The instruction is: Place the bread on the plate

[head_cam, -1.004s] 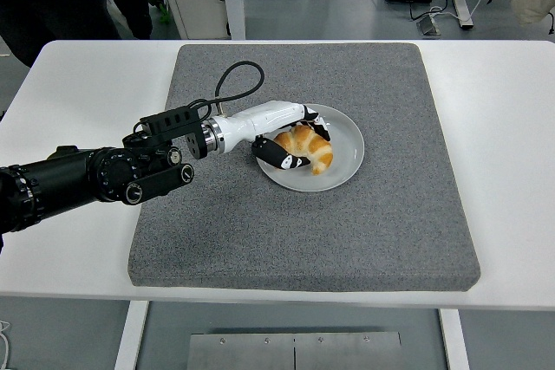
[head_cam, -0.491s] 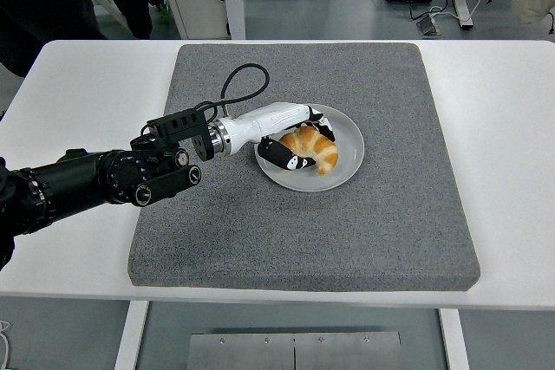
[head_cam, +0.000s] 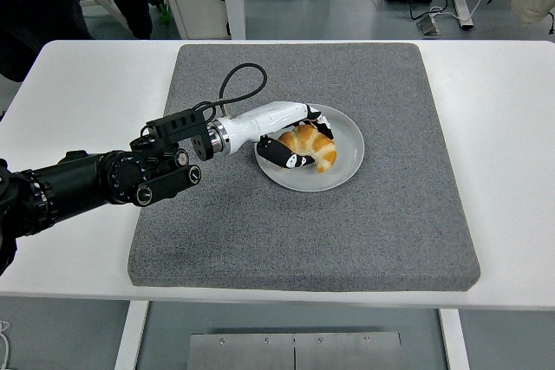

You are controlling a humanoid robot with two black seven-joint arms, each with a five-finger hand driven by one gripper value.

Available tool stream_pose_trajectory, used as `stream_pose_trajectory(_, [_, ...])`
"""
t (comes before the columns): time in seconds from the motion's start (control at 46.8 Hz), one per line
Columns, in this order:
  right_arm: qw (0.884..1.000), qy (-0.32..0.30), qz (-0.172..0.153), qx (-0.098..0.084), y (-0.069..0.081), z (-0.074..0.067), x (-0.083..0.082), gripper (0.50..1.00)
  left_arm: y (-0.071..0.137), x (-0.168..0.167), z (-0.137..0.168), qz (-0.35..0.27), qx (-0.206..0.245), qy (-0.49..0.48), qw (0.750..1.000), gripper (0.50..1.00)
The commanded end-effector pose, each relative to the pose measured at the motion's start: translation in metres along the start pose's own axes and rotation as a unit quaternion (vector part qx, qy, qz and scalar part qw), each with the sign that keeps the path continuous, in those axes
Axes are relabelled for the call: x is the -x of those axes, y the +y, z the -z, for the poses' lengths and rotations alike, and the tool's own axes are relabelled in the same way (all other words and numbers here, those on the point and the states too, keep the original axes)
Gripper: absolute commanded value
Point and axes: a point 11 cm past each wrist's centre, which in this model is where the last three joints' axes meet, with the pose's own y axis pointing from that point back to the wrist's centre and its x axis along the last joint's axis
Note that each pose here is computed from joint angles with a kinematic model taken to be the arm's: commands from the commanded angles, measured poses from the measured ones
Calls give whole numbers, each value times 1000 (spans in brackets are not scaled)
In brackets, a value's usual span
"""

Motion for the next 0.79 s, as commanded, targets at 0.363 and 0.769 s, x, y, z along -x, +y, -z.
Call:
stream_pose_trajectory(0.363, [1000,0,0,0,0,0,0,1000,1,-1,3,-13,-8,26,1000,611])
stream_pose_trajectory(0.769, [1000,0,0,0,0,0,0,1000,3,1,6,-23,-15,52,998,866])
